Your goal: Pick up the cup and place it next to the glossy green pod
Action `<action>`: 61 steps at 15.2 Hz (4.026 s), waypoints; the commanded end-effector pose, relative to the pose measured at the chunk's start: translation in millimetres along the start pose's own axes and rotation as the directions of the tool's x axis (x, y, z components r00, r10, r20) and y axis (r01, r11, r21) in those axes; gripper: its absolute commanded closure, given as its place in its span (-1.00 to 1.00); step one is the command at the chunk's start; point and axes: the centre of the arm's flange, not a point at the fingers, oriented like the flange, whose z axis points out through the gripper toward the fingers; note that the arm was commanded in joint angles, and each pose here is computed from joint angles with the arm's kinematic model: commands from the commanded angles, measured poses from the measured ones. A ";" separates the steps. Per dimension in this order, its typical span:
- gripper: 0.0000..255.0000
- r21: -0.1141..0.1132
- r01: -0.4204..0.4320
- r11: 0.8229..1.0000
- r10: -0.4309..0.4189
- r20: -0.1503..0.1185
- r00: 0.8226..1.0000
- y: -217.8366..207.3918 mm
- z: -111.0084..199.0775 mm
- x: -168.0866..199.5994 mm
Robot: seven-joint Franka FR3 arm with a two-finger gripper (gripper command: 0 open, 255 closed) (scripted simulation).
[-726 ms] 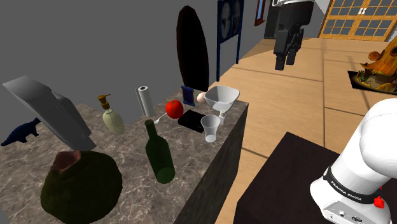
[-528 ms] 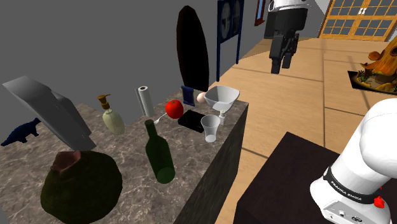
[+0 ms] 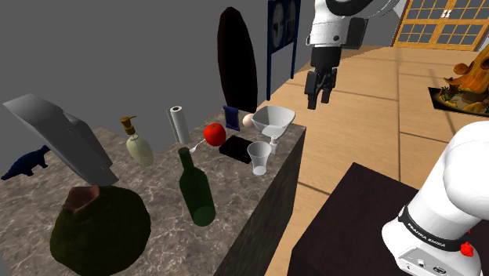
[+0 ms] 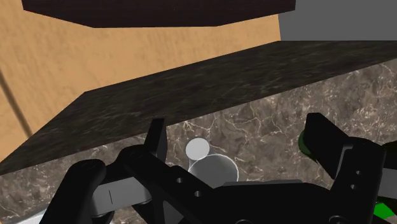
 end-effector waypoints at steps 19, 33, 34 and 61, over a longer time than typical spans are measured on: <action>-1.00 0.109 0.035 0.993 -0.036 0.015 0.999 60.1 178.5 192.4; -1.00 0.126 0.040 0.991 -0.042 0.017 0.999 62.5 247.7 221.9; -1.00 0.126 0.040 0.991 -0.042 0.017 0.999 62.5 247.7 221.9; 1.00 0.126 0.040 0.991 -0.042 0.017 0.999 49.5 180.8 213.9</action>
